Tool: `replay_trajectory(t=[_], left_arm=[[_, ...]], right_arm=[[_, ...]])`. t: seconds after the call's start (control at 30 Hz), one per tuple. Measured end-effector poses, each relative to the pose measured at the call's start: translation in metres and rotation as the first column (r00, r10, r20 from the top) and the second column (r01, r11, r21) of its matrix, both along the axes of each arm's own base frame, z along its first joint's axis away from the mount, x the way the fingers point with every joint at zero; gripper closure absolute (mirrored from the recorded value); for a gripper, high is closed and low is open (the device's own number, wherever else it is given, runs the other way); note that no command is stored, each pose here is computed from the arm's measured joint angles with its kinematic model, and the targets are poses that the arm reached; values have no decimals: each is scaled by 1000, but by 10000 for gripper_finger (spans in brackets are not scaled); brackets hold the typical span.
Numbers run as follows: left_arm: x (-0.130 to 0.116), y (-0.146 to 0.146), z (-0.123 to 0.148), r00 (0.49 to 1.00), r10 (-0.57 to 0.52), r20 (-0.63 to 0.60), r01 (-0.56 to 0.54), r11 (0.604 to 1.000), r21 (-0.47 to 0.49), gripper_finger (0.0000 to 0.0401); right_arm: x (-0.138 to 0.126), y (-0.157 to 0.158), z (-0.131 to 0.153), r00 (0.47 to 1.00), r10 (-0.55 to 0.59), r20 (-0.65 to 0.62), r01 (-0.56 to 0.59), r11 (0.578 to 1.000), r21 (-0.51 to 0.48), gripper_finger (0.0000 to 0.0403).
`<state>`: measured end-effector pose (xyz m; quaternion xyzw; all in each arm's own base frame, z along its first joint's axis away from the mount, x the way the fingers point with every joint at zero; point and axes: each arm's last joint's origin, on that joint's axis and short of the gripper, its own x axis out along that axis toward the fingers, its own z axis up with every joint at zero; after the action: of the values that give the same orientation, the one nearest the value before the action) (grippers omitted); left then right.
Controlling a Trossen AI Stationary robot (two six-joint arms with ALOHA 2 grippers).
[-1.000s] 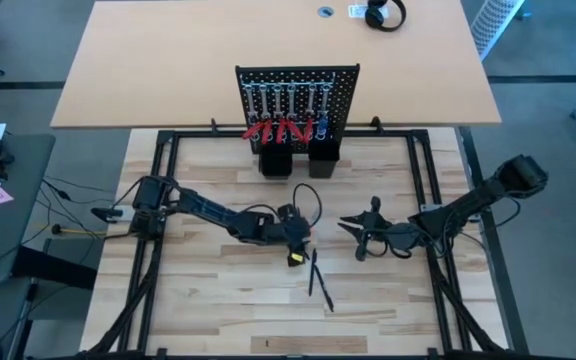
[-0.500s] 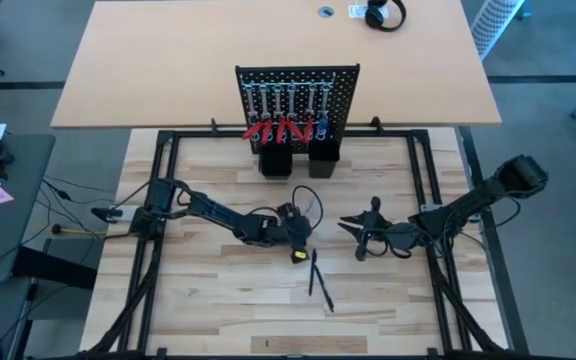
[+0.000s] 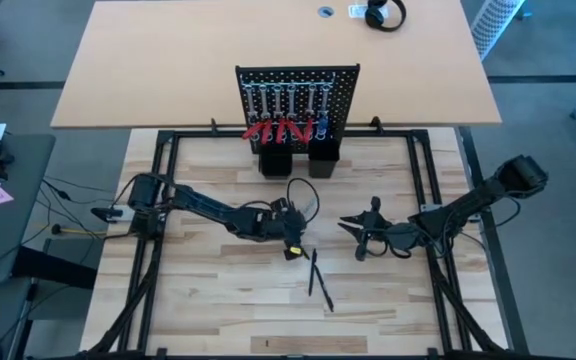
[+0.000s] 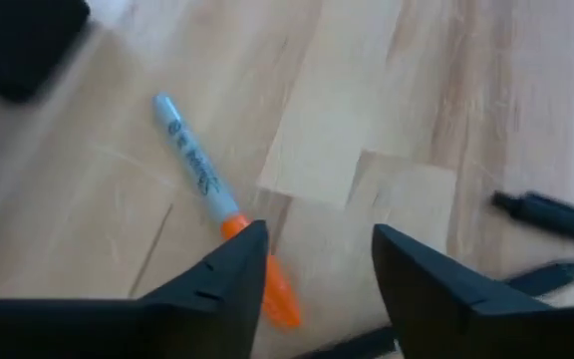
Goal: Hang tools onto peg board
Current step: Put the orange pen into the black bin on the peg board
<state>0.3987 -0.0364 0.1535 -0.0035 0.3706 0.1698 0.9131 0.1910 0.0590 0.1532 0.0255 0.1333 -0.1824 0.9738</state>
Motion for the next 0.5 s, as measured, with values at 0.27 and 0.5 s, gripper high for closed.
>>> replay_trajectory(t=[0.27,0.5], left_arm=[[5,17,-29,996,66,-60,-67,998,-18,197],[3,17,-28,995,13,-100,-12,1000,9,307]], right_arm=[[0,0,0,1000,0,2,0,1000,1,321],[0,0,0,1000,0,2,0,1000,1,321]])
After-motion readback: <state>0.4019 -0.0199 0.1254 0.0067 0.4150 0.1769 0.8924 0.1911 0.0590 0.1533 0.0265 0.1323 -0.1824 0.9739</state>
